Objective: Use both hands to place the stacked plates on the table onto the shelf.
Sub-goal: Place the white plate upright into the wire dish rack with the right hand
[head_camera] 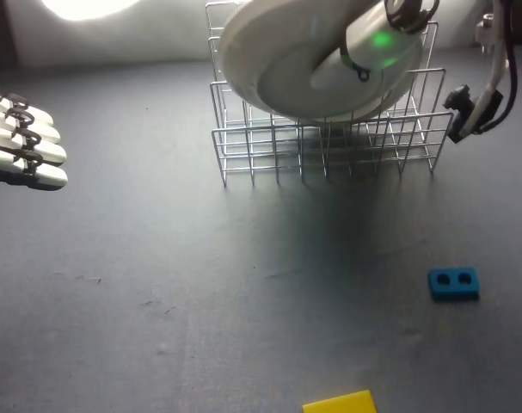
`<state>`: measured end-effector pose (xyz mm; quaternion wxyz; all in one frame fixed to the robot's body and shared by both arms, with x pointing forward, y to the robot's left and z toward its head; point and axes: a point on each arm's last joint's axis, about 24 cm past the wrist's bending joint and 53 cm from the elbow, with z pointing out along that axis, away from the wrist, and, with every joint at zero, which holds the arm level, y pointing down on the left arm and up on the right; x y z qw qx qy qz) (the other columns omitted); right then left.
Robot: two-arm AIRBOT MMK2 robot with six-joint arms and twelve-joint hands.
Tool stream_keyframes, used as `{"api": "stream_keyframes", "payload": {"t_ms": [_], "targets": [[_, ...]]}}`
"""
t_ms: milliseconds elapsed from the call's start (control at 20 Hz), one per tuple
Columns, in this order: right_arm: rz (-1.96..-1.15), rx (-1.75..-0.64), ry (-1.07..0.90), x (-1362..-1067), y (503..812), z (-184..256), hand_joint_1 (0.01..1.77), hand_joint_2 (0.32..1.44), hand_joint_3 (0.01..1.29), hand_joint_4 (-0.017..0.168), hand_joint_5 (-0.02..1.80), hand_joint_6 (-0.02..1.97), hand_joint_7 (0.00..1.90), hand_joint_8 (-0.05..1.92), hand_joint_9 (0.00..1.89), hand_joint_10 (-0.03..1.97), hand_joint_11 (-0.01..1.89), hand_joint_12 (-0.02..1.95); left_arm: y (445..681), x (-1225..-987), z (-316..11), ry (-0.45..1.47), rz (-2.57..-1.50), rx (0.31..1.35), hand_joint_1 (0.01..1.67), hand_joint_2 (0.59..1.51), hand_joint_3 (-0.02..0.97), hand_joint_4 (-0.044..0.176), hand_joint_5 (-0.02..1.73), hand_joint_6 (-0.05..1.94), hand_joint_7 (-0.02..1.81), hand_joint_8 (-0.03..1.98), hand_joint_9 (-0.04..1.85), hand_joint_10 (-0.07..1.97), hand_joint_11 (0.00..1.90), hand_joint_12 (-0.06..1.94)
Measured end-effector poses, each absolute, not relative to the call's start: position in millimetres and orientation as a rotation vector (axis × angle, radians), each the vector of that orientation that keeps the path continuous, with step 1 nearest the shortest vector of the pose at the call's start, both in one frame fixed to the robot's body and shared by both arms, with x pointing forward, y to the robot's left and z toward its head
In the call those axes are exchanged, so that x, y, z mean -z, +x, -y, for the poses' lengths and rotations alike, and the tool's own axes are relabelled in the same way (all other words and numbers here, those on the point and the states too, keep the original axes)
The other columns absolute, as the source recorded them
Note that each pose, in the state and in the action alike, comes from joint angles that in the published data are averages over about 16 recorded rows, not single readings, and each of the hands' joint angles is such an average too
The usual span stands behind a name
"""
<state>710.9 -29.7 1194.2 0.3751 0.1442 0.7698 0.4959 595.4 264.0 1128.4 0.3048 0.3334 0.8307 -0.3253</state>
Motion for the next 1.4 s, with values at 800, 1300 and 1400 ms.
{"api": "stream_keyframes", "payload": {"t_ms": [800, 1300, 1400], "targets": [[-2.004, -1.219, 0.388, -1162, 719, 39, 1.35, 0.99, 0.01, -0.005, 0.89, 1.01, 1.04, 0.84, 1.00, 1.03, 0.86, 1.10, 595, -1126, -262, 0.889, -2.203, 0.865, 0.01, 1.139, 0.019, 0.003, 0.06, 0.02, 0.02, 0.00, 0.02, -0.06, 0.02, -0.01], [-2.006, -1.210, 0.390, -1157, 720, 41, 1.32, 0.99, 0.01, -0.005, 0.86, 1.08, 1.00, 0.91, 0.99, 0.88, 0.81, 1.13, 594, -1125, -263, 0.890, -2.207, 0.864, 0.01, 1.140, 0.019, 0.004, 0.06, 0.02, 0.03, 0.00, 0.02, -0.06, 0.02, -0.01], [-2.006, -1.208, 0.389, -1157, 721, 41, 1.32, 0.99, 0.01, -0.005, 0.85, 1.08, 1.00, 0.92, 0.99, 0.87, 0.81, 1.13, 594, -1125, -263, 0.890, -2.208, 0.864, 0.01, 1.140, 0.019, 0.004, 0.06, 0.02, 0.03, 0.00, 0.02, -0.06, 0.02, -0.01]]}}
